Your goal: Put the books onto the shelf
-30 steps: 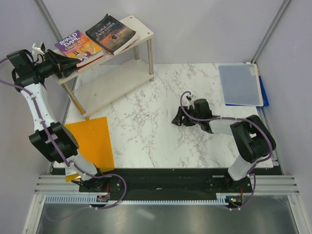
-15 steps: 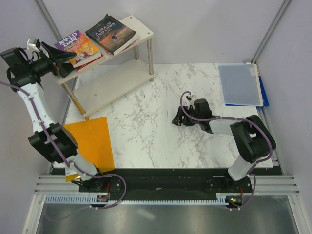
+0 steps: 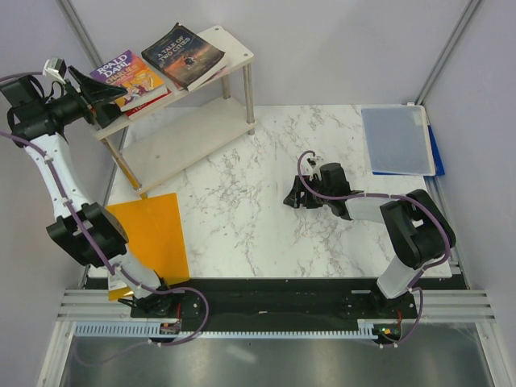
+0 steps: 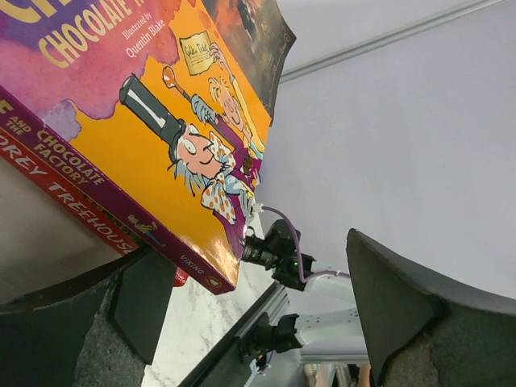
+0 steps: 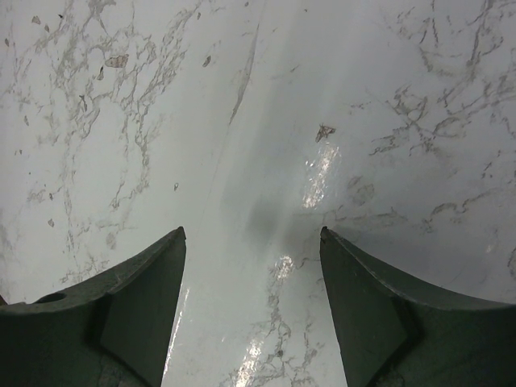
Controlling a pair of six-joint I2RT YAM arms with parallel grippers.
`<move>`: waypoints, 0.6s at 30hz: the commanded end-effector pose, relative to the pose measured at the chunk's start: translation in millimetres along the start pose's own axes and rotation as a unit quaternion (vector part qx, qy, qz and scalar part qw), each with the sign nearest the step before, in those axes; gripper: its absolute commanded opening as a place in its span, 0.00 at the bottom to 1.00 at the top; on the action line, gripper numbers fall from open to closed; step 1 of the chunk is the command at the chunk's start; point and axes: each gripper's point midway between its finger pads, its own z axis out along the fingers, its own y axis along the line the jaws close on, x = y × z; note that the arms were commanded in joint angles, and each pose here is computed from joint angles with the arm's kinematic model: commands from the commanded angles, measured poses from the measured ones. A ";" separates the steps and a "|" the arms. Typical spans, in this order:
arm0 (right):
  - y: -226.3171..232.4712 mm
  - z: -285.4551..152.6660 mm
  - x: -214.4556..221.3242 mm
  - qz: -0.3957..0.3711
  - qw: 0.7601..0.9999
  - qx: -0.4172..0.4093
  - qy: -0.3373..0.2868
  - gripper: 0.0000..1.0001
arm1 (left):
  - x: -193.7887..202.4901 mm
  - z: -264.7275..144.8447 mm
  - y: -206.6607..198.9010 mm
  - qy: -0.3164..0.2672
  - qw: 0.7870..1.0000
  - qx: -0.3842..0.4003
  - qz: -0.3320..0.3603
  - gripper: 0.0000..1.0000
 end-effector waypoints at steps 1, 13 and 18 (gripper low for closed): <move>-1.1 4.5 9.7 0.002 1.000 0.001 0.021 0.75 | 5.9 1.9 42.7 0.003 0.999 -0.050 -0.016 0.95; -0.8 4.8 11.9 0.003 1.000 -0.003 0.023 0.75 | 10.9 -9.8 65.9 -0.002 0.988 -0.156 0.019 1.00; 0.4 7.1 14.8 0.007 1.000 -0.007 0.028 0.75 | 17.5 -12.1 78.3 0.004 0.981 -0.194 0.021 1.00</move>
